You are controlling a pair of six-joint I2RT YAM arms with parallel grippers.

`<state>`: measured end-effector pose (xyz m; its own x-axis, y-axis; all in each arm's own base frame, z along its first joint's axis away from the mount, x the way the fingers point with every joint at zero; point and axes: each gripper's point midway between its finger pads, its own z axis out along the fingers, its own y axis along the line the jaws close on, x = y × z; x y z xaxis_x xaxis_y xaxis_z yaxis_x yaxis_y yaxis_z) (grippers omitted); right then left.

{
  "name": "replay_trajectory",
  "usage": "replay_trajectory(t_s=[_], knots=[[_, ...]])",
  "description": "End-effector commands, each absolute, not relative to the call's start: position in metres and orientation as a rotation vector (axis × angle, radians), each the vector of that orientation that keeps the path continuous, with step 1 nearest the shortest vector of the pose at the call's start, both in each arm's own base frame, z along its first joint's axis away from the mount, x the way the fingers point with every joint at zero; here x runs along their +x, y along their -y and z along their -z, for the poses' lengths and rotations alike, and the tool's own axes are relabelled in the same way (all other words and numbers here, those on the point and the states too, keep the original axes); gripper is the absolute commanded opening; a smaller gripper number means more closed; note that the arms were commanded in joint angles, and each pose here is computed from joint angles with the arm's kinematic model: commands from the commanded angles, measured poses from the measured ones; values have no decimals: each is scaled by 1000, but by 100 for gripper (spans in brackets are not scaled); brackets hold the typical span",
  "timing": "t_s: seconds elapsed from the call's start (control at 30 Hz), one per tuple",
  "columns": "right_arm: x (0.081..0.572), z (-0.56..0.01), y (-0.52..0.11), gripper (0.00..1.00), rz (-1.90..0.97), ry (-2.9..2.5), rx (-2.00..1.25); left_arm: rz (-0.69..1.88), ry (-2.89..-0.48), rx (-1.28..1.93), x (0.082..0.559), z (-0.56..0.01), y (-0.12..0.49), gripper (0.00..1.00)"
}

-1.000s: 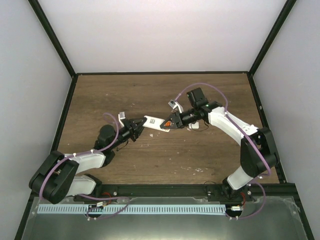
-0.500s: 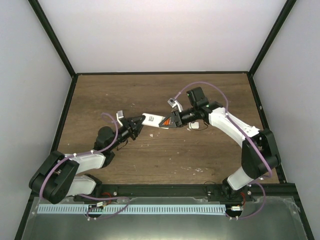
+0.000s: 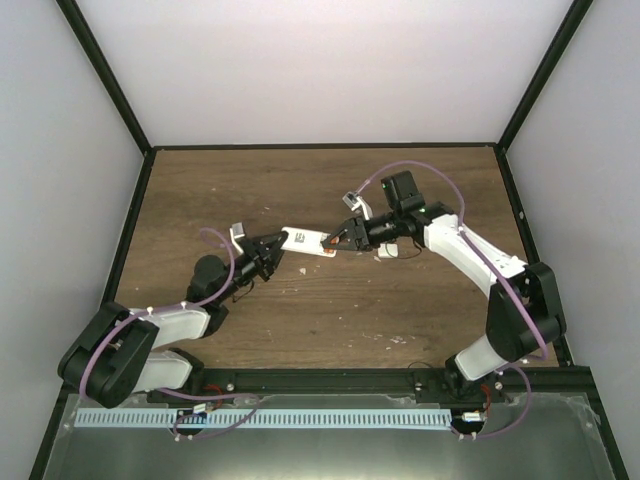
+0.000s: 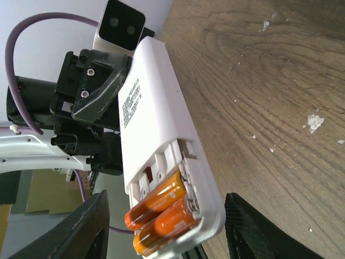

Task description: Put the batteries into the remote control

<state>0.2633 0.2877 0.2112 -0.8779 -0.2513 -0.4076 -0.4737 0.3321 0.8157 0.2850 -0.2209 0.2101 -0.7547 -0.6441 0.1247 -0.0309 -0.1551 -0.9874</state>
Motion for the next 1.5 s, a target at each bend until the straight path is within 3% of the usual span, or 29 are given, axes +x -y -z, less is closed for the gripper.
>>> replay_trajectory(t_s=[0.0,0.63,1.47], knots=[[268,-231,-282,50,-1575,-2353,-630,1969,-1631,-719,284,-225,215,0],[263,-222,-286,44,-1659,-2370,-642,1975,-1639,-703,289,-227,220,0],[266,-208,-285,26,-1605,-2412,-634,1984,-1648,-718,292,-222,222,0]])
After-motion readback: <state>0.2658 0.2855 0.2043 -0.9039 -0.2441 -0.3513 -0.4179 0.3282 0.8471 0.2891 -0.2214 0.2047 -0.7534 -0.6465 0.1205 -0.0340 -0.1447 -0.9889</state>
